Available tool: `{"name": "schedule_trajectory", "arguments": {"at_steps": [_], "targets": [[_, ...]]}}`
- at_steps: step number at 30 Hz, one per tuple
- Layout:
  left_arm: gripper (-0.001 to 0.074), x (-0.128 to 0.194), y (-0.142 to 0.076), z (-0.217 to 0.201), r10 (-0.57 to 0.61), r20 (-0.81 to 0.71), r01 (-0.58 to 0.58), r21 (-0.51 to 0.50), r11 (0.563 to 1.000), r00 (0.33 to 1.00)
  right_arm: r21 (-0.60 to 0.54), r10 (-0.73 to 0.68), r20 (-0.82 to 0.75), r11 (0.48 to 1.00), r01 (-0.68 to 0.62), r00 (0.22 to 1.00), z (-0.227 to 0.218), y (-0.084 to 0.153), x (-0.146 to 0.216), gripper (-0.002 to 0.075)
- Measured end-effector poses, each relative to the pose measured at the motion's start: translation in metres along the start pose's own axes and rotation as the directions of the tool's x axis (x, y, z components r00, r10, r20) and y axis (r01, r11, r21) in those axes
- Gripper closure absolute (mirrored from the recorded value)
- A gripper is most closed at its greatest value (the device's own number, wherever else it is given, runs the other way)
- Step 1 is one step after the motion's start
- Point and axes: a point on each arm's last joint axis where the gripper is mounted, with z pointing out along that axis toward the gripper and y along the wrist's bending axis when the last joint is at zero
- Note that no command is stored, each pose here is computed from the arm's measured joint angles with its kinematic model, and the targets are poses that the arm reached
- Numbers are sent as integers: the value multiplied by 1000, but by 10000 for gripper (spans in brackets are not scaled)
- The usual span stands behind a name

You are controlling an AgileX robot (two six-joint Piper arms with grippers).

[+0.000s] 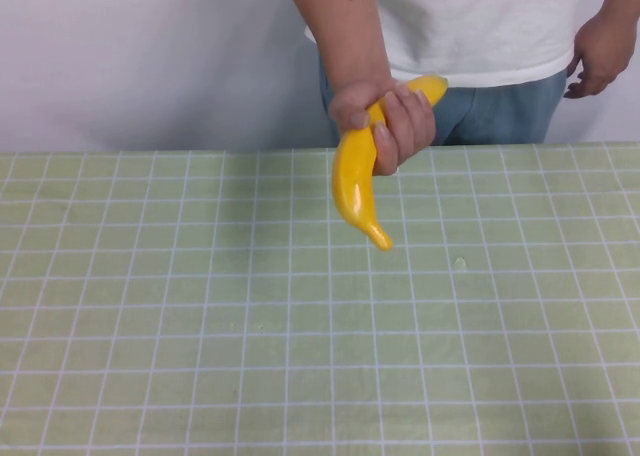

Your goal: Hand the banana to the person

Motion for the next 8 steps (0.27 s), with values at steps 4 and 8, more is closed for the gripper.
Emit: {"name": "schedule_trajectory", "arguments": {"at_steps": [4, 8], "targets": [[734, 0, 0, 0, 0, 0, 0, 0, 1000, 1000, 0, 0, 0, 1000, 0, 1000, 0, 0, 0, 734], [734, 0, 0, 0, 0, 0, 0, 0, 1000, 1000, 14, -36, 2, 999, 36, 999, 0, -1, 0, 734]]}}
